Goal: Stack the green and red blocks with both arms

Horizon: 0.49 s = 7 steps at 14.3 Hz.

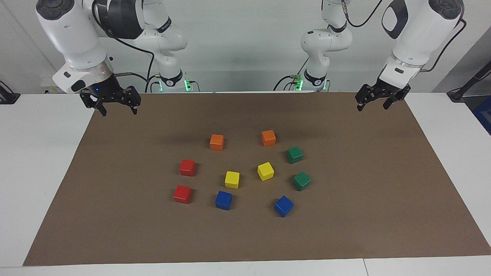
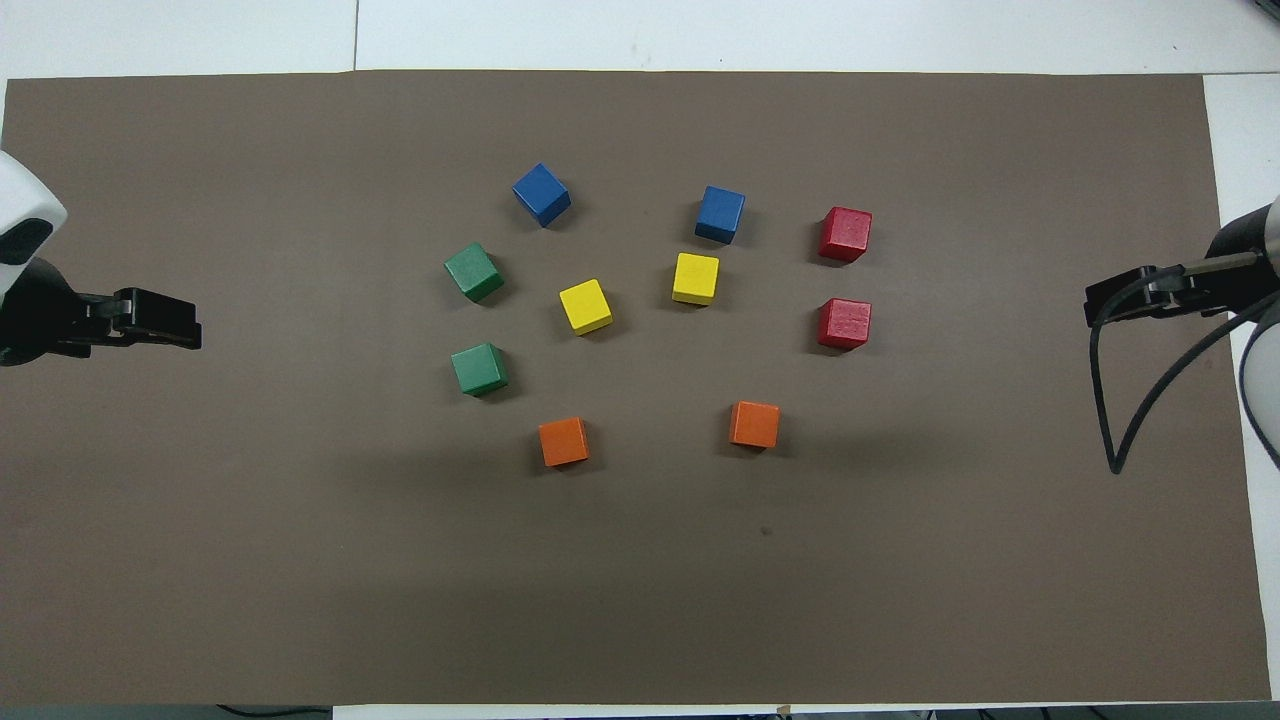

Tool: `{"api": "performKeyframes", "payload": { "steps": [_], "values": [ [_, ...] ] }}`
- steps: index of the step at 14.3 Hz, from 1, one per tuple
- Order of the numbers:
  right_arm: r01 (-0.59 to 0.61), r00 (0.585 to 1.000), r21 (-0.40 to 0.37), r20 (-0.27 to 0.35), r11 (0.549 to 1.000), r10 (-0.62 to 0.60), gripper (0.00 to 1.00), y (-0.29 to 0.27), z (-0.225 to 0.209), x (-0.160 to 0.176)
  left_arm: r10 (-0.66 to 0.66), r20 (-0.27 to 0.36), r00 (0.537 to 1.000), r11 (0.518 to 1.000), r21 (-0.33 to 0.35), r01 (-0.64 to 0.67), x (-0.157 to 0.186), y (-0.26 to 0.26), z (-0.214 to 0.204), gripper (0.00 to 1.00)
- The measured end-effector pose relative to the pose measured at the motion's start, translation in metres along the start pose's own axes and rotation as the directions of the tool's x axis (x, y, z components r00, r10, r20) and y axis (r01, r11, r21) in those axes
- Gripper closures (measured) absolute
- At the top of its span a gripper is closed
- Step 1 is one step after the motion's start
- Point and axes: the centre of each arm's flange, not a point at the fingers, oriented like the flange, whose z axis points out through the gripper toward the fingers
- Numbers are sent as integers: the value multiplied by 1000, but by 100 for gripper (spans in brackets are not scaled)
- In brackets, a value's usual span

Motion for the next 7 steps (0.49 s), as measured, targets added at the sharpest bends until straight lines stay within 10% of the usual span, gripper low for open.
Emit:
{"api": "performKeyframes", "payload": {
  "steps": [7],
  "values": [
    [-110, 993, 5, -36, 994, 110, 0, -65, 71, 6, -5, -49, 999, 1000, -10, 4, 3, 37, 9, 0]
  ]
}}
